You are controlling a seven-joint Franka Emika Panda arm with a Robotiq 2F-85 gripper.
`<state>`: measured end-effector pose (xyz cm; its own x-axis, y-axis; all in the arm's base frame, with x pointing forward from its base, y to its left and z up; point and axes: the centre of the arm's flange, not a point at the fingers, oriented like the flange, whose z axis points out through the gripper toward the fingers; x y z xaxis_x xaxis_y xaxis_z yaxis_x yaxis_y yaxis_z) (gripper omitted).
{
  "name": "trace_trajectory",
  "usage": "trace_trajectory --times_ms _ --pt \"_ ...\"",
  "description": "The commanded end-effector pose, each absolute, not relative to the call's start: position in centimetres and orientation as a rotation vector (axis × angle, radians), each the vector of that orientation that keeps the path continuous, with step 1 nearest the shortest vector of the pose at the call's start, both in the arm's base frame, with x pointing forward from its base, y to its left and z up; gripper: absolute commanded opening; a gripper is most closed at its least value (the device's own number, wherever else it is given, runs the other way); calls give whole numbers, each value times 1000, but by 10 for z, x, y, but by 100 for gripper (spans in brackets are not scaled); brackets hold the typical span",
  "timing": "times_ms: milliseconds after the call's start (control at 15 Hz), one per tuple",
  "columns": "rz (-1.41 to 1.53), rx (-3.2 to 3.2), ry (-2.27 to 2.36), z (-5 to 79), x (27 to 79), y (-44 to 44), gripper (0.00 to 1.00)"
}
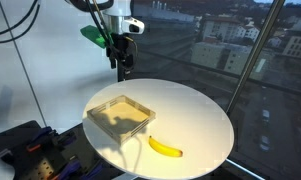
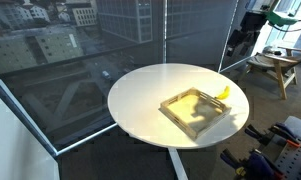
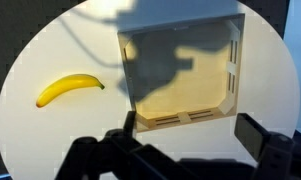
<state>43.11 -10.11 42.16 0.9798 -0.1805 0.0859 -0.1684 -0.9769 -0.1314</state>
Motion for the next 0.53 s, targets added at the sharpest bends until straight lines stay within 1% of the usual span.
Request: trace_trajectory --times_ms 0,467 --pt "-146 -3005 221 436 416 -98 100" --pt "-191 -3046 192 445 412 -97 100"
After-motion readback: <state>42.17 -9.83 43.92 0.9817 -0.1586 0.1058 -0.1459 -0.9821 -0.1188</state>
